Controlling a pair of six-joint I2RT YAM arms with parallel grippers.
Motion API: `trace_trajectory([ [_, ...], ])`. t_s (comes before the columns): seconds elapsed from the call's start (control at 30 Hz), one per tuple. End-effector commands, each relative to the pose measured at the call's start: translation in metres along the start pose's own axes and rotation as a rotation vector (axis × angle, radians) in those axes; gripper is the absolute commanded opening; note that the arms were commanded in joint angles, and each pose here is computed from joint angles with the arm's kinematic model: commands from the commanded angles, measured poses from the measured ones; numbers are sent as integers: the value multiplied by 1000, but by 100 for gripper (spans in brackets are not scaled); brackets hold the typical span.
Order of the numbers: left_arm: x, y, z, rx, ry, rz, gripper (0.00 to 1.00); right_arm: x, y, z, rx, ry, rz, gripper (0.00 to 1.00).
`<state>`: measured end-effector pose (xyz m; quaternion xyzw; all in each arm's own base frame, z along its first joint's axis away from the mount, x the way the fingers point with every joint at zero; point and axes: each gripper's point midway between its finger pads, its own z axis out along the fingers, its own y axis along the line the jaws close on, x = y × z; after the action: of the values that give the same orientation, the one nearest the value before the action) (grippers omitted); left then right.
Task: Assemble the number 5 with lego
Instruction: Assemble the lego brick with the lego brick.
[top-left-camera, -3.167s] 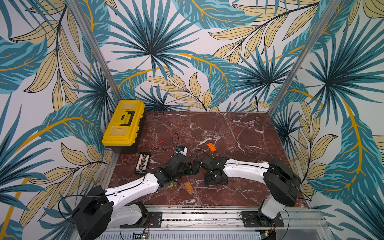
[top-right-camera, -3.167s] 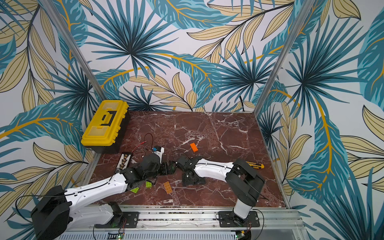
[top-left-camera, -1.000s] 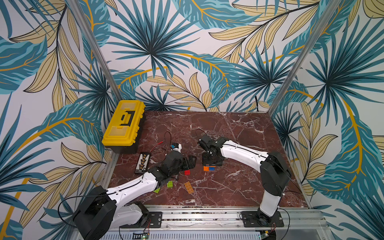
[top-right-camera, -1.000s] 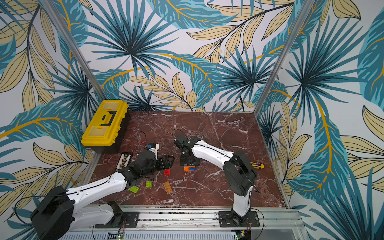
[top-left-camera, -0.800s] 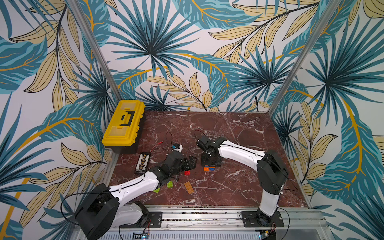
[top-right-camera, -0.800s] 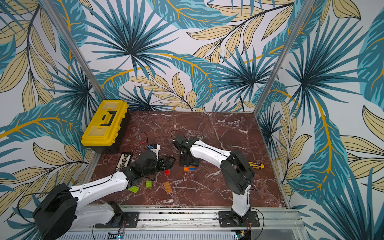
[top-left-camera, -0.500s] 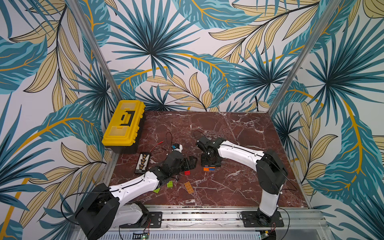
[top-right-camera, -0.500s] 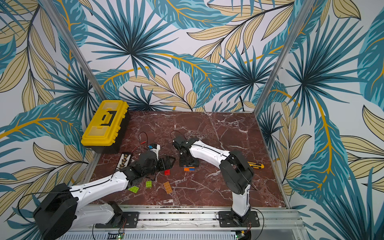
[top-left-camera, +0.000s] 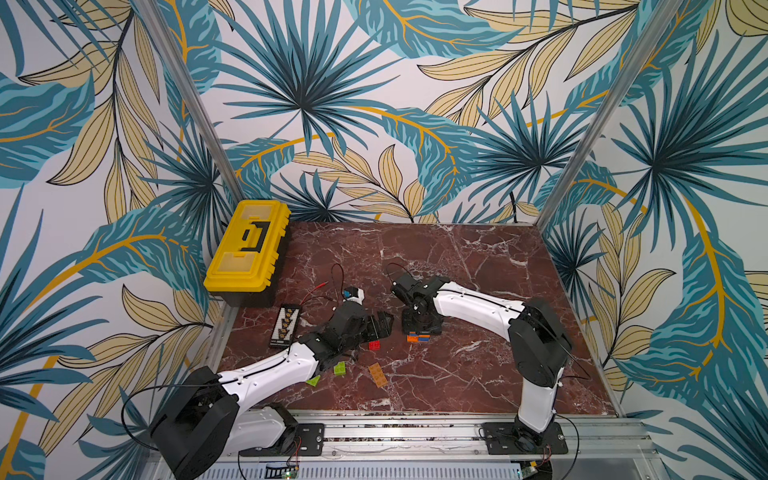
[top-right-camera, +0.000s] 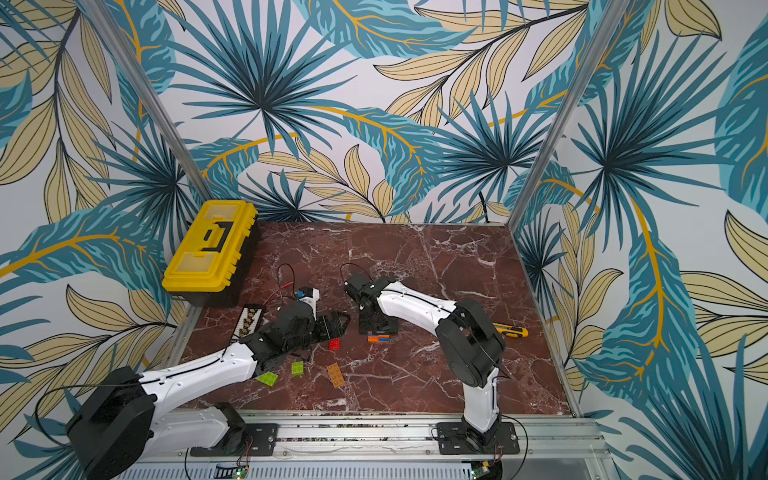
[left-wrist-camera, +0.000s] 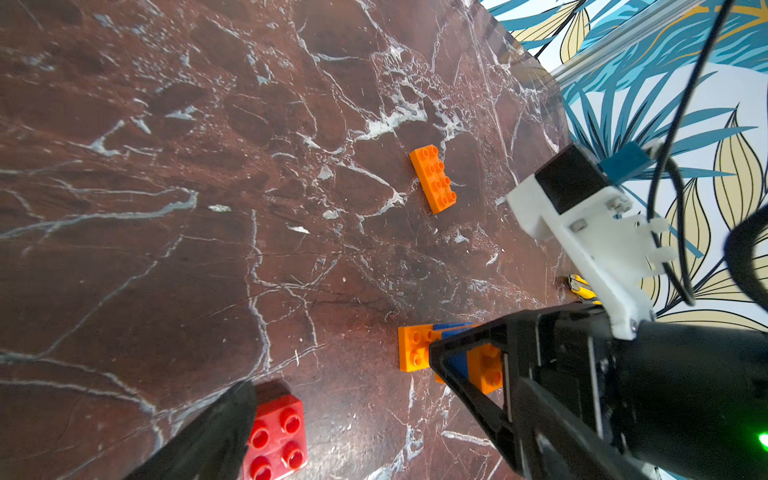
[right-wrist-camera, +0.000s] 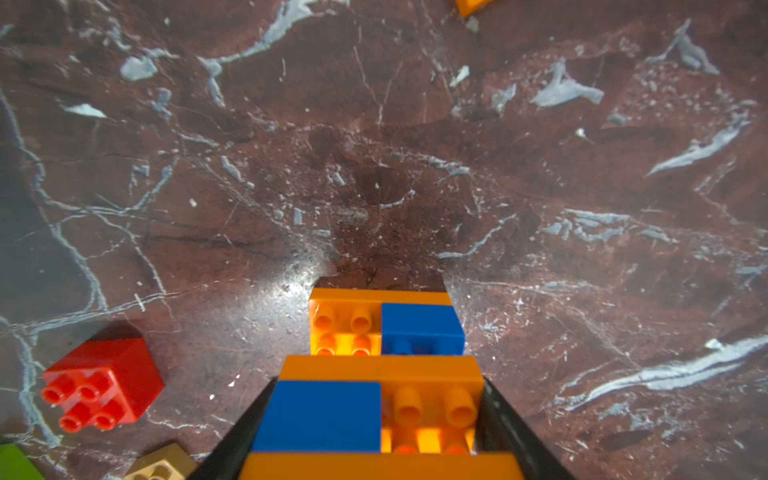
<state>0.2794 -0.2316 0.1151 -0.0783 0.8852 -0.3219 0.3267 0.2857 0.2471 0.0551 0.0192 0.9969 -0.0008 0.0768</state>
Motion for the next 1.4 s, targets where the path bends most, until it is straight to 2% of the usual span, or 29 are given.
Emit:
trace_trajectory([
  [0.0,-11,-8,-4,10,-27,-6,100,3,-4,5,40,9,4,62],
  [1.37,-8,-9,-3,17,-11,-10,100,12,-7,26,70,30,43,62],
])
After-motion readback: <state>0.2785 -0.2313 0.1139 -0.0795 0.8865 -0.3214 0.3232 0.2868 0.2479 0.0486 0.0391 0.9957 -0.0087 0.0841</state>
